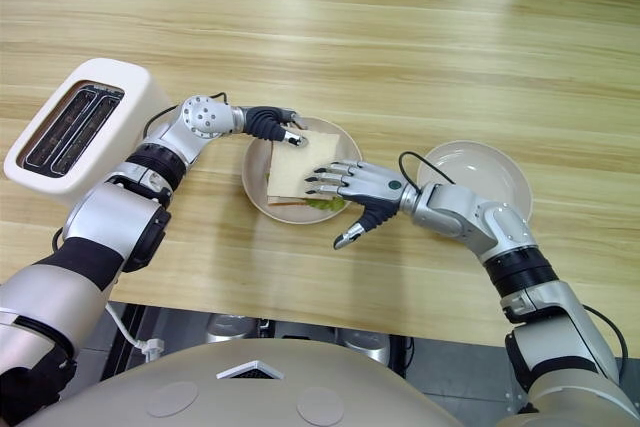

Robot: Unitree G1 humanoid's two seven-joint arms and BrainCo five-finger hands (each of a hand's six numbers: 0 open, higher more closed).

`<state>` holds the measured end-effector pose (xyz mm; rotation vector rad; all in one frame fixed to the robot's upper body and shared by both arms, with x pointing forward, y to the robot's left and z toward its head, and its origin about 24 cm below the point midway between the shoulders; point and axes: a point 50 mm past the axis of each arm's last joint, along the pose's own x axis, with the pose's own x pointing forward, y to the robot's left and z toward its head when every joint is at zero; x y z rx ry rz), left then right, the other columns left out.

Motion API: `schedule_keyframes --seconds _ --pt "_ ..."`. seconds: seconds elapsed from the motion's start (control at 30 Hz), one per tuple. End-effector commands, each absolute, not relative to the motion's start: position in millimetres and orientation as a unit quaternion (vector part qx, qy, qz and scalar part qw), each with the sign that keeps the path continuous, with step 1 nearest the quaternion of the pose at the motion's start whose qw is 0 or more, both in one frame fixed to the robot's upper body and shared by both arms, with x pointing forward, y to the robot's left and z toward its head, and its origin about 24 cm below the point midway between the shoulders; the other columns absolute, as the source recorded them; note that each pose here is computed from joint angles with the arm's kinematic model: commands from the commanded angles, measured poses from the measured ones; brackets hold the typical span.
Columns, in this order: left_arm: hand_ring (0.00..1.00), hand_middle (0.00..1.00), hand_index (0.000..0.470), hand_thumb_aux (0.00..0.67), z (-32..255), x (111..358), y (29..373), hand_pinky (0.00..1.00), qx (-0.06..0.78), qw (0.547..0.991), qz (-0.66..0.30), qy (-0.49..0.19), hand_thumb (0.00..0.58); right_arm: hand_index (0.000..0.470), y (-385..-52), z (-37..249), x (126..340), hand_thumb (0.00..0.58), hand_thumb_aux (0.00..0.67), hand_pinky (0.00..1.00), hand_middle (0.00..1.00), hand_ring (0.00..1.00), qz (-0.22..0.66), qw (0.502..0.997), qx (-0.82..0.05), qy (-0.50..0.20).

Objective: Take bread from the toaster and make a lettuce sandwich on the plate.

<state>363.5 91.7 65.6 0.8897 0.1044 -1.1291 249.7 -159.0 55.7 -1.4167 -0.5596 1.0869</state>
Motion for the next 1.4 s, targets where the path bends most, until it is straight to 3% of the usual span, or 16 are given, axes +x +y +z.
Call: schedule_keyframes --seconds 0.03,0.17,0.2,0.23,0.27,0.3,0.33,0.6,0.9,0.93,0.97,1.0,1.03,1.07,1.1,1.4 --pt "1.0 1.0 0.46 0.67 65.3 363.1 87.0 1.0 0.412 0.746 -0.522 0.048 0.58 0.0 -164.7 37.7 246.3 0.0 0.0 0.0 0.0 0.0 0.504 0.579 -0.615 -0.18" --pt "0.89 0.89 0.46 0.67 66.1 363.7 86.5 0.89 0.422 0.745 -0.515 0.039 0.58 0.0 -162.6 37.9 247.7 0.0 0.0 0.0 0.0 0.0 0.511 0.579 -0.61 -0.178" --pt "0.02 0.02 0.42 0.612 66.2 364.0 87.1 0.02 0.429 0.744 -0.511 0.036 0.576 0.0 -161.8 37.5 248.1 0.0 0.0 0.0 0.0 0.0 0.514 0.578 -0.609 -0.177" --pt "0.0 0.0 0.321 0.468 66.5 364.4 87.9 0.0 0.435 0.744 -0.506 0.032 0.527 0.0 -161.0 36.8 248.3 0.0 0.0 0.0 0.0 0.0 0.517 0.576 -0.608 -0.175" --pt "0.0 0.0 0.321 0.468 67.1 365.2 88.9 0.0 0.441 0.746 -0.498 0.028 0.527 0.0 -160.3 36.2 248.5 0.0 0.0 0.0 0.0 0.0 0.519 0.576 -0.607 -0.174" --pt "0.0 0.0 0.027 0.039 69.1 367.0 90.9 0.0 0.446 0.753 -0.484 0.019 0.066 0.0 -159.4 35.6 249.0 0.0 0.0 0.0 0.0 0.0 0.522 0.574 -0.606 -0.174" --pt "0.0 0.0 0.0 0.0 72.5 369.5 92.9 0.0 0.452 0.761 -0.466 0.008 0.0 0.0 -158.5 35.0 249.5 0.0 0.0 0.0 0.0 0.0 0.524 0.573 -0.605 -0.175" --pt "0.0 0.0 0.0 0.0 126.2 393.2 110.8 0.0 0.393 0.88 -0.224 -0.147 0.0 0.0 -155.5 30.2 251.2 0.0 0.0 0.0 0.0 0.0 0.522 0.579 -0.6 -0.178" --pt "0.0 0.0 0.0 0.0 72.4 361.8 112.0 0.0 0.318 0.902 -0.281 -0.077 0.0 0.0 -149.5 43.4 258.3 0.0 0.0 0.0 0.0 0.0 0.474 0.623 -0.579 -0.228" --pt "0.0 0.0 0.052 0.076 65.8 353.1 112.5 0.0 0.308 0.899 -0.305 -0.066 0.124 0.0 -148.8 48.2 259.4 0.0 0.0 0.0 0.0 0.0 0.462 0.634 -0.571 -0.241" --pt "0.0 0.0 0.202 0.294 61.3 344.1 113.2 0.0 0.298 0.895 -0.327 -0.059 0.398 0.099 -148.3 53.5 260.3 0.223 0.145 0.11 0.11 0.11 0.45 0.645 -0.562 -0.254" --pt "0.0 0.0 0.262 0.381 59.4 335.0 113.9 0.0 0.286 0.892 -0.346 -0.054 0.472 0.216 -148.1 59.2 261.0 0.417 0.315 0.36 0.36 0.36 0.439 0.657 -0.551 -0.268" --pt "0.0 0.0 0.357 0.52 59.6 324.5 115.4 0.0 0.27 0.89 -0.363 -0.051 0.551 0.251 -148.2 66.4 261.3 0.46 0.365 0.57 0.57 0.57 0.425 0.671 -0.538 -0.284" --pt "0.52 0.52 0.46 0.67 62.2 313.6 117.8 0.52 0.254 0.889 -0.377 -0.052 0.58 0.343 -148.6 74.2 261.3 0.542 0.499 1.0 1.0 1.0 0.411 0.685 -0.522 -0.299" --pt "1.0 1.0 0.46 0.67 65.7 303.6 120.5 1.0 0.241 0.888 -0.389 -0.054 0.58 0.438 -148.9 81.2 260.8 0.579 0.638 1.0 1.0 1.0 0.4 0.696 -0.508 -0.312" --pt "1.0 1.0 0.46 0.67 90.1 243.0 156.4 1.0 0.266 0.876 -0.396 -0.07 0.58 0.46 -156.2 115.9 245.1 0.58 0.67 1.0 1.0 1.0 0.358 0.748 -0.439 -0.345"
